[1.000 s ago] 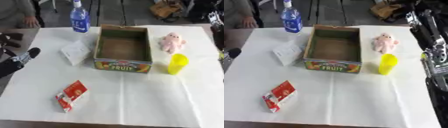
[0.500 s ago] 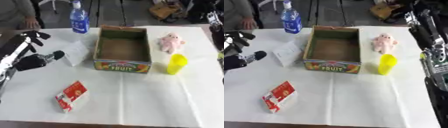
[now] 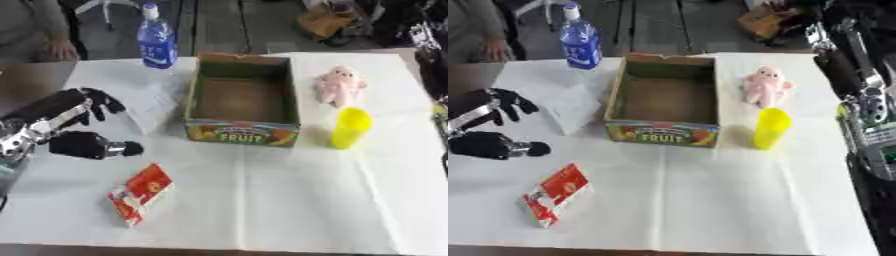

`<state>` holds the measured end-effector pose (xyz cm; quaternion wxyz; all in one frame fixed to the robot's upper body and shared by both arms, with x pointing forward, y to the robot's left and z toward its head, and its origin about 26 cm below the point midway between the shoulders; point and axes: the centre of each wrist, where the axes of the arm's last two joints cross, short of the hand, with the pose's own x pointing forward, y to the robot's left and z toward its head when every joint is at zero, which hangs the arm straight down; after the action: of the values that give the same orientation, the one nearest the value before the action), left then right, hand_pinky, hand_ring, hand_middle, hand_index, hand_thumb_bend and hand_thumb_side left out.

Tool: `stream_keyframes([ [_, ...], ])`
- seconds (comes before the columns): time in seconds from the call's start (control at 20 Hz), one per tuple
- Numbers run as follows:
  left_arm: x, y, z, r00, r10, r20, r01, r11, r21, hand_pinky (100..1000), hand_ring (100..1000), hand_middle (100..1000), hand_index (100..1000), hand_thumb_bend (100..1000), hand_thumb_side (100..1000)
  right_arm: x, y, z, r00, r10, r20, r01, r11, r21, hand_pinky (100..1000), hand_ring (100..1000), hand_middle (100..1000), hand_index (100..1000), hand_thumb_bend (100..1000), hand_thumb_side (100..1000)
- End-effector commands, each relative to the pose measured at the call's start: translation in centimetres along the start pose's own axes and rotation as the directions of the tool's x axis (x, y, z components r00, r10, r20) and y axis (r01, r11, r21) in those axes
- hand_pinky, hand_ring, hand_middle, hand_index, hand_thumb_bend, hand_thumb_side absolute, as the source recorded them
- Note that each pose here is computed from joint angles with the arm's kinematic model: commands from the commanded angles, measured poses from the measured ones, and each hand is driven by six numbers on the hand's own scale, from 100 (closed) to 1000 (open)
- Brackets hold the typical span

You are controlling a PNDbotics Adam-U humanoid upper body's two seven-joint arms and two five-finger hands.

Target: Pick up objects on the table and place them in the box.

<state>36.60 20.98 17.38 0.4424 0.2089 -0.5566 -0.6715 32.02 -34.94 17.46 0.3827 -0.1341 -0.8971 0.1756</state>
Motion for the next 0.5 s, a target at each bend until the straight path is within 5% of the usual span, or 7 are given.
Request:
stream_keyframes([
  [0.05, 0.7, 0.7, -0.3, 0.997, -0.036, 0.064, 0.042, 0.995, -0.087, 616, 682, 705, 833, 1000, 763, 0.7, -0.7, -0.7, 0.999, 0.018, 0.030, -0.018, 1.000, 0.007, 654, 697, 771, 901, 100, 732],
  [0.5, 1.2, 0.3, -1.5, 0.992, -0.067, 0.111, 0.092, 0.968, -0.235, 629, 689, 709, 830, 1000, 743, 0.7, -0.6, -0.6, 0.999, 0.014, 0.029, -0.015, 1.000, 0.007, 653, 695, 771, 901, 100, 734],
])
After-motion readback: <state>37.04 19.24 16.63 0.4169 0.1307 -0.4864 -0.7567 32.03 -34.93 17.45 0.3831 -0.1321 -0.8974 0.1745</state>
